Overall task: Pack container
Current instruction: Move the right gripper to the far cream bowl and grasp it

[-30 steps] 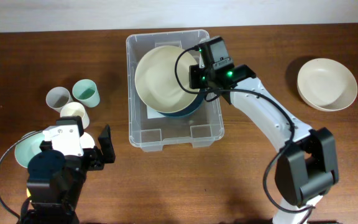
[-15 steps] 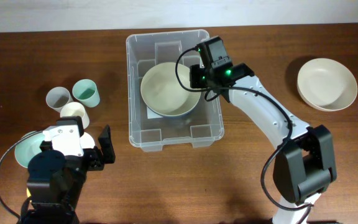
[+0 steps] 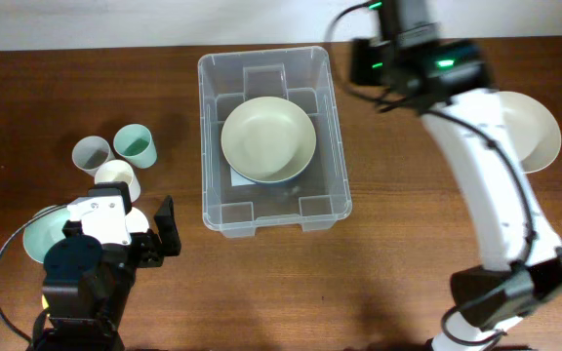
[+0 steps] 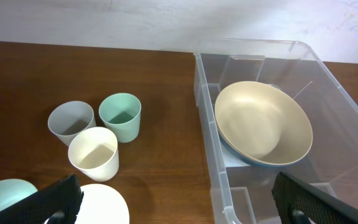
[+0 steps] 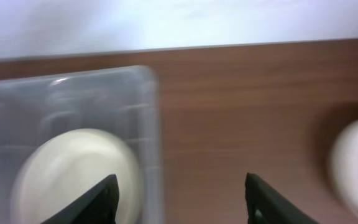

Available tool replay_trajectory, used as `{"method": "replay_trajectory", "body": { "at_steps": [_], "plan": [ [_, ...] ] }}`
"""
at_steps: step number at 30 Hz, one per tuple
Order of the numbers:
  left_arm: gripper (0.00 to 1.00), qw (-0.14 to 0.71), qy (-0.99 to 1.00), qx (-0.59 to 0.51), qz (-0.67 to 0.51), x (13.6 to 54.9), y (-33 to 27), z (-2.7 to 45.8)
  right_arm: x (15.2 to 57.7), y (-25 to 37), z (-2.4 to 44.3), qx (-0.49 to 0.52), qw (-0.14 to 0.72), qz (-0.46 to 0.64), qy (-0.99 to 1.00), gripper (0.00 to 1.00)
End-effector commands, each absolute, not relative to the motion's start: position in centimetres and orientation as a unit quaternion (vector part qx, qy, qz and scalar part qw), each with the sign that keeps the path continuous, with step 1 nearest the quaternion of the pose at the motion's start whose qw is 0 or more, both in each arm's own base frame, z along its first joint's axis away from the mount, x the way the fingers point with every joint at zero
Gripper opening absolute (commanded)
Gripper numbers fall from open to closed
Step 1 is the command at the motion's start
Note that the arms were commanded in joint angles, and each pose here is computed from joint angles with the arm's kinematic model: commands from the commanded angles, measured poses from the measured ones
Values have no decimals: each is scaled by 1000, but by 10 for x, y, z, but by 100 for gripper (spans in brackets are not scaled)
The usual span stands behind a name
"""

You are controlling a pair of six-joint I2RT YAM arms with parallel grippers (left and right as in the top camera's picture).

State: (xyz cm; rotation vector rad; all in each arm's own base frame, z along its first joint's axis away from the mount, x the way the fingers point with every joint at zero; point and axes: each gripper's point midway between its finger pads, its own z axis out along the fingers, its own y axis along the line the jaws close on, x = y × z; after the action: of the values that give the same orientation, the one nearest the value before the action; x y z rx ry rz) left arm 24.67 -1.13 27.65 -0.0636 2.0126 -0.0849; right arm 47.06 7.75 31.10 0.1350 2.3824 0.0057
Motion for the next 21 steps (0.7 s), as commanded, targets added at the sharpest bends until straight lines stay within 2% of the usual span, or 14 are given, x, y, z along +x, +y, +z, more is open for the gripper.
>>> {"method": "replay_trajectory", "body": {
  "at_steps": [1,6,14,21],
  "plan": [
    [100,540,840,-28,-43,247,-13,283,469,-2,298,110,341,-97,929,64],
    [100,540,840,-28,-43,247,-13,283,472,-67,243,113,254,-130,952,70],
    [100,540,840,-28,-43,247,-13,283,474,-114,144,139,131,-147,970,73],
    [100,540,840,-28,-43,247,-13,283,467,-148,101,183,85,-164,966,73]
  ]
}}
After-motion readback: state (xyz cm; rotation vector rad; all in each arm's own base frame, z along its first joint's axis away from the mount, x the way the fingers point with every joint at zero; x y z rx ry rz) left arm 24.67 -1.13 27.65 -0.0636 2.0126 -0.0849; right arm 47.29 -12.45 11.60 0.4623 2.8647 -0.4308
